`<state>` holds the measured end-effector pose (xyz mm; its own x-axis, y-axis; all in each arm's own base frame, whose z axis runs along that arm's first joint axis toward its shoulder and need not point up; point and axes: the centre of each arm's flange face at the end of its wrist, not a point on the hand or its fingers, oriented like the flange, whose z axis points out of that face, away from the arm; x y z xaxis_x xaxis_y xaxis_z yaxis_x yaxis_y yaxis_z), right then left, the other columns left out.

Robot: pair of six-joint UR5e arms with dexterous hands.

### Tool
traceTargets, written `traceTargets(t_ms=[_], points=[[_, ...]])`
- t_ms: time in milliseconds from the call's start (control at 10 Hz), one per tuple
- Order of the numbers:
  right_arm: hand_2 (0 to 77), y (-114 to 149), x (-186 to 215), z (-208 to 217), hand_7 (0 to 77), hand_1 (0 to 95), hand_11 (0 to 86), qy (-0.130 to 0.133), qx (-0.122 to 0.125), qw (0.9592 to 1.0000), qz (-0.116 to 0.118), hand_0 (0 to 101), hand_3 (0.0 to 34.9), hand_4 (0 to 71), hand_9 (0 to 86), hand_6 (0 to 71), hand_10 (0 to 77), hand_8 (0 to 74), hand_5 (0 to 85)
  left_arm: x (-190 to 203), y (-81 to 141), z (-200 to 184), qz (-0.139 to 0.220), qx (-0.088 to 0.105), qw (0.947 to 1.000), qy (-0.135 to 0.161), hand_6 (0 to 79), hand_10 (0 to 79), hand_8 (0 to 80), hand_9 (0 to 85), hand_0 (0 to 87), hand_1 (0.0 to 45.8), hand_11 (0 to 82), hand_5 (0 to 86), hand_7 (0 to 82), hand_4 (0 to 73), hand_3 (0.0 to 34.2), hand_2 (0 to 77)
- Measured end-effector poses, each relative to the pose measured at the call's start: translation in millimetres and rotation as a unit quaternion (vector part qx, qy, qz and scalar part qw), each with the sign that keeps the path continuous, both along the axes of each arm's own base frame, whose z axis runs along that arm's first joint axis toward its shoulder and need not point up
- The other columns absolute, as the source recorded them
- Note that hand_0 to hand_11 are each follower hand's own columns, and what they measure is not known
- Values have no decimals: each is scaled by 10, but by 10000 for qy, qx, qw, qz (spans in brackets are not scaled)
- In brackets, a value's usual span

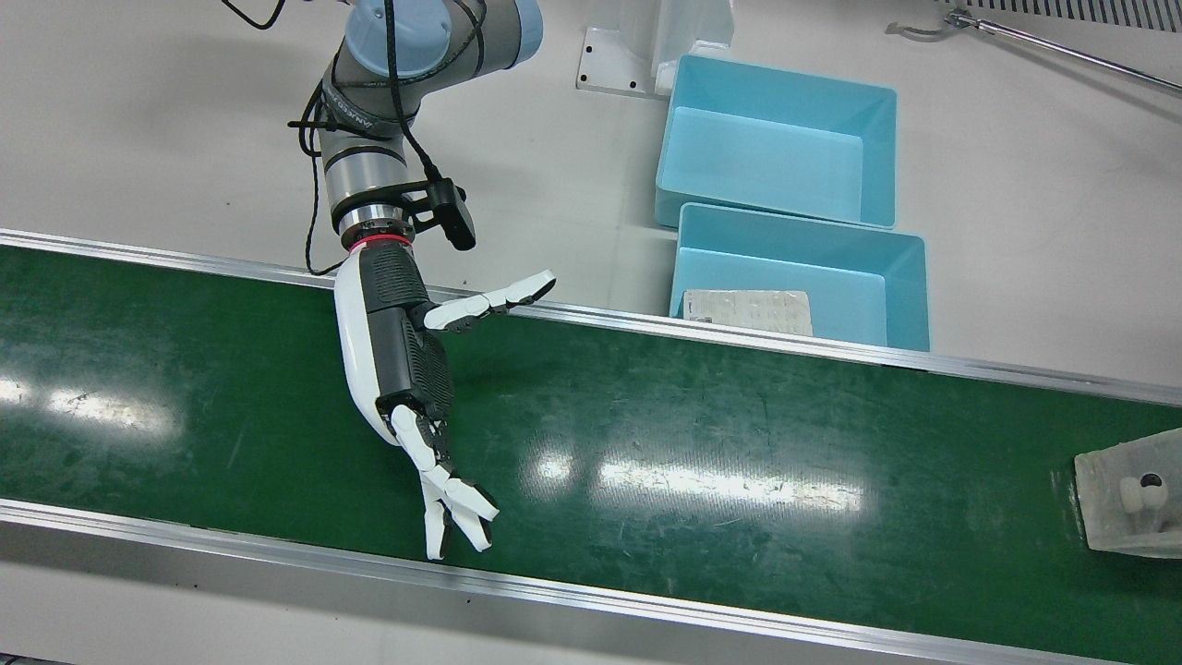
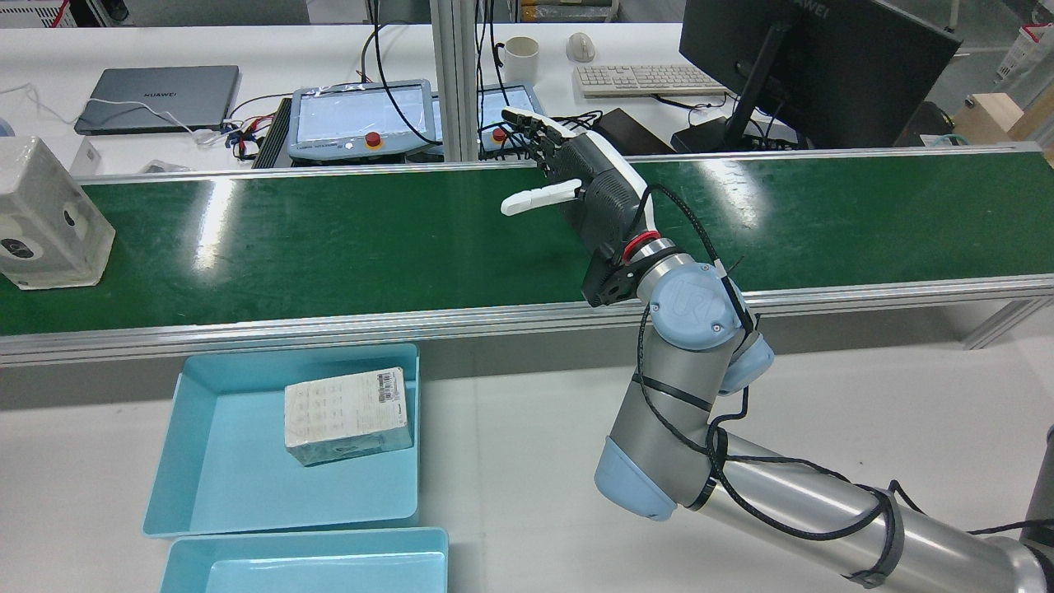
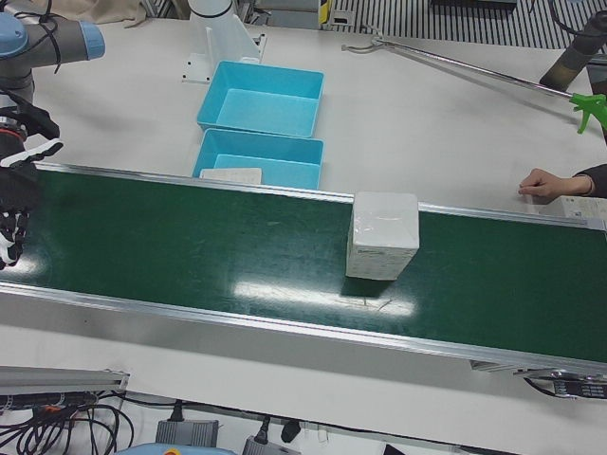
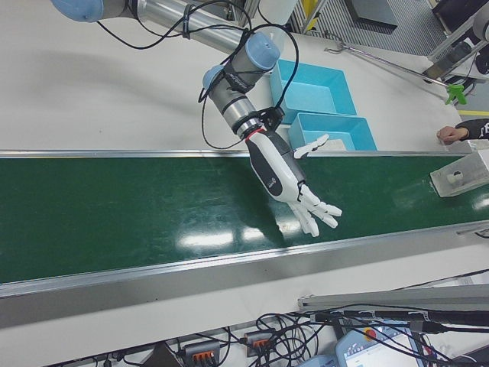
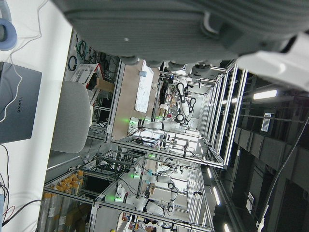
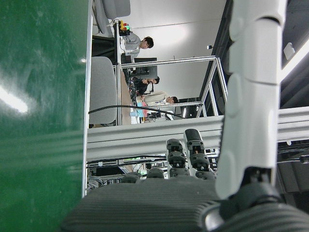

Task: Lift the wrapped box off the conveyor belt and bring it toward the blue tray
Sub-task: 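Position the open right hand over the belt as the wrapped box approaches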

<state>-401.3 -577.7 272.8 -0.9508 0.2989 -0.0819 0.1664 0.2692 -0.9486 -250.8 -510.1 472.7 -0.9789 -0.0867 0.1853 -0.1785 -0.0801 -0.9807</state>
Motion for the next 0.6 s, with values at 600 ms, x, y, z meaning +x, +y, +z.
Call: traceTargets(t_ms=[600], points=[[16,17,-48,6,44,147,11,18,-10,10000,-25,490,0,104,11,33,0,0,158,0,0,0,0,0,10000,0,5,5,5,5,0,0,5,11,5,0,0,11]])
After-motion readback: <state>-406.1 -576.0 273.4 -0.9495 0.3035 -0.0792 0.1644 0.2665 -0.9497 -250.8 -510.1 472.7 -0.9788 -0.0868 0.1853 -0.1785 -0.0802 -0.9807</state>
